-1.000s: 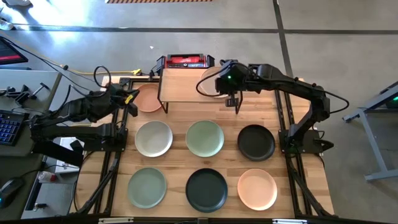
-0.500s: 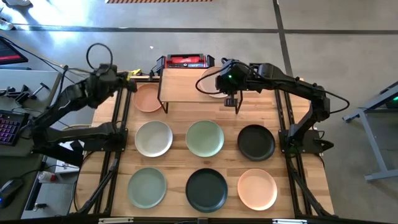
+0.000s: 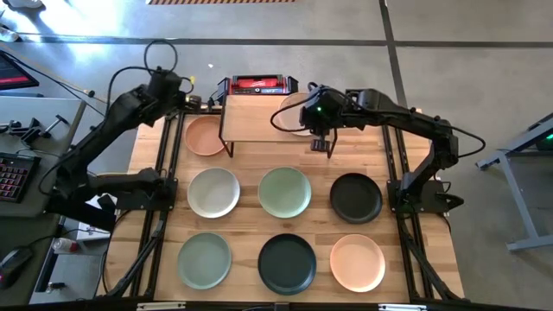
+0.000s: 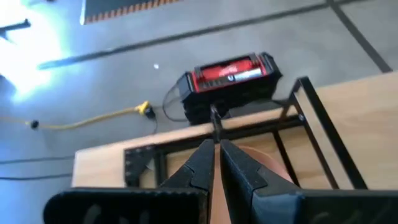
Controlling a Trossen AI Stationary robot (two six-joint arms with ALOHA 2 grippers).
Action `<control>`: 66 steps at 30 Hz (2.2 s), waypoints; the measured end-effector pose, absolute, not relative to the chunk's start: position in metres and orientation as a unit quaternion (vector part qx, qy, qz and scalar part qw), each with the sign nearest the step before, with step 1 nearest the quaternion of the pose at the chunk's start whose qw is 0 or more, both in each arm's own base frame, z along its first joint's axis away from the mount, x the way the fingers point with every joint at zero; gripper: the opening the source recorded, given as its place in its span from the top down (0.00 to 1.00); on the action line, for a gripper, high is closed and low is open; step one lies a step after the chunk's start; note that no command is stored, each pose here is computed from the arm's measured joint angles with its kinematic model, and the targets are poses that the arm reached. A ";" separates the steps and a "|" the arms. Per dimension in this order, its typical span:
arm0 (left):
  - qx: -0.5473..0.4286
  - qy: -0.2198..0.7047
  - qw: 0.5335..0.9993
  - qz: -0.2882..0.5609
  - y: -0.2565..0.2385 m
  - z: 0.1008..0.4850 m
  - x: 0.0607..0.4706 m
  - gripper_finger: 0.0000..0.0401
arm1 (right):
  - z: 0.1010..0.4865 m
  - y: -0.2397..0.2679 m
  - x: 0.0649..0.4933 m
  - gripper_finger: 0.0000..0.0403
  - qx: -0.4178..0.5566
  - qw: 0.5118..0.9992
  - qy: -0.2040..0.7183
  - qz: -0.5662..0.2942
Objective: Place and stack plates onto a shelf
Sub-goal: Stack the orange plate on top of the light brown plate on the shelf
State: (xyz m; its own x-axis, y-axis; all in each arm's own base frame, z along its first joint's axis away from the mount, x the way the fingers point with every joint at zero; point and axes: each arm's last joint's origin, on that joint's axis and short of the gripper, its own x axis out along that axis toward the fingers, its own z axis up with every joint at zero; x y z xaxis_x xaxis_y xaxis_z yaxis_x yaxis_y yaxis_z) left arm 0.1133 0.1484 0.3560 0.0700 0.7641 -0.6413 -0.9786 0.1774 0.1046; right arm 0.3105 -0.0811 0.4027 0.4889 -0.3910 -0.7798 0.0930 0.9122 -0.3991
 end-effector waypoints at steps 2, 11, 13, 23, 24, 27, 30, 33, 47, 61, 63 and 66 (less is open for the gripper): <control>-0.193 0.294 0.712 0.608 0.149 0.355 0.116 0.96 | 0.403 -0.078 0.311 0.83 -0.154 0.849 0.485 -0.139; -0.230 0.384 0.728 0.519 0.139 0.341 0.120 0.96 | 0.402 -0.066 0.314 0.83 -0.163 0.851 0.484 -0.123; -0.230 0.419 0.724 0.498 0.134 0.333 0.119 0.96 | 0.402 -0.066 0.314 0.83 -0.163 0.851 0.484 -0.122; -0.203 0.523 0.738 0.374 0.106 0.307 0.123 0.96 | 0.402 -0.066 0.314 0.83 -0.163 0.851 0.484 -0.122; -0.196 0.531 0.739 0.364 0.103 0.304 0.124 0.96 | 0.402 -0.066 0.314 0.83 -0.162 0.851 0.484 -0.123; -0.180 0.559 0.737 0.335 0.094 0.290 0.128 0.96 | 0.402 -0.066 0.314 0.83 -0.156 0.852 0.483 -0.126; -0.167 0.585 0.730 0.311 0.086 0.274 0.131 0.96 | 0.402 -0.066 0.314 0.83 -0.156 0.852 0.483 -0.126; -0.153 0.603 0.726 0.292 0.079 0.261 0.133 0.96 | 0.402 -0.066 0.314 0.83 -0.156 0.852 0.483 -0.126; -0.144 0.619 0.715 0.292 0.073 0.234 0.134 0.95 | 0.402 -0.066 0.314 0.83 -0.156 0.854 0.481 -0.127; -0.131 0.603 0.751 0.235 0.076 0.228 0.143 0.74 | 0.402 -0.065 0.314 0.83 -0.152 0.856 0.479 -0.118; -0.121 0.594 0.759 0.236 0.077 0.228 0.145 0.73 | 0.402 -0.065 0.314 0.83 -0.152 0.856 0.479 -0.118; -0.105 0.594 0.757 0.250 0.077 0.229 0.146 0.72 | 0.402 -0.065 0.314 0.83 -0.151 0.856 0.479 -0.118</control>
